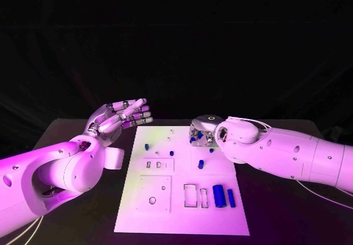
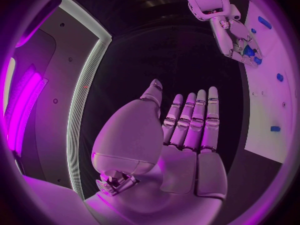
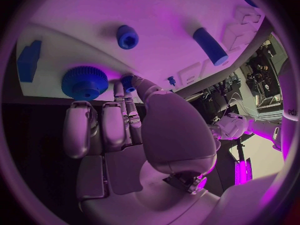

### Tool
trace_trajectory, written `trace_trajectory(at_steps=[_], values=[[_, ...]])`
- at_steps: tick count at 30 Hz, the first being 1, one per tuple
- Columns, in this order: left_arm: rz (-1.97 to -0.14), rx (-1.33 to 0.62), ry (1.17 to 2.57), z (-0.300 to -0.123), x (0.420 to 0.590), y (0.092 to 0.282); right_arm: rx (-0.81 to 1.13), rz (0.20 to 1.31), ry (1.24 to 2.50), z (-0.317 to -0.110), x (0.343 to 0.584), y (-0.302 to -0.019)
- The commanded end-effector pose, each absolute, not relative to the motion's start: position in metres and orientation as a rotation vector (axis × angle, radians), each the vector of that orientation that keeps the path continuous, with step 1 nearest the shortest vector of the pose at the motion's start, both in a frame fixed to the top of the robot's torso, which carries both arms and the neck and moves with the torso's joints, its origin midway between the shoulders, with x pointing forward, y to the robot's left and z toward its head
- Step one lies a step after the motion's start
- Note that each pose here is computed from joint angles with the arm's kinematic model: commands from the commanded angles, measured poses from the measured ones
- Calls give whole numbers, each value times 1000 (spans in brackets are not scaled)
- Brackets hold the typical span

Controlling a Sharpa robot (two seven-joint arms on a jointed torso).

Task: Assemble the parts on the task board

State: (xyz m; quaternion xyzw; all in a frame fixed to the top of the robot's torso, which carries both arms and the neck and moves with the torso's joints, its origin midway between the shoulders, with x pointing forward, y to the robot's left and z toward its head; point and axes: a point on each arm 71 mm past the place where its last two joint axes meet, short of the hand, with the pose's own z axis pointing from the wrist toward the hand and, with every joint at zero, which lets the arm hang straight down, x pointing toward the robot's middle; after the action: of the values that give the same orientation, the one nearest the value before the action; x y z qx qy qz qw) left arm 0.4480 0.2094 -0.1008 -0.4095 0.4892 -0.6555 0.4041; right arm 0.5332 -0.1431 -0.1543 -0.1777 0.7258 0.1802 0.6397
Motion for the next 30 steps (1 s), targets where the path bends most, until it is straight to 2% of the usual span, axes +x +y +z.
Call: trace_trajectory(at_steps=[1,12,21,30], values=[[-1672,-1020,1242,-99,448,208,-398,409,1649,-156,533,-144],[-1656,-1034,1253,-100,449,211,-370,514,1488,-141,527,-135],[-1656,-1033,1251,-101,451,214,-339,515,1400,-136,537,-121],[-1663,-1030,1252,-101,451,214,-322,519,1364,-136,544,-103]])
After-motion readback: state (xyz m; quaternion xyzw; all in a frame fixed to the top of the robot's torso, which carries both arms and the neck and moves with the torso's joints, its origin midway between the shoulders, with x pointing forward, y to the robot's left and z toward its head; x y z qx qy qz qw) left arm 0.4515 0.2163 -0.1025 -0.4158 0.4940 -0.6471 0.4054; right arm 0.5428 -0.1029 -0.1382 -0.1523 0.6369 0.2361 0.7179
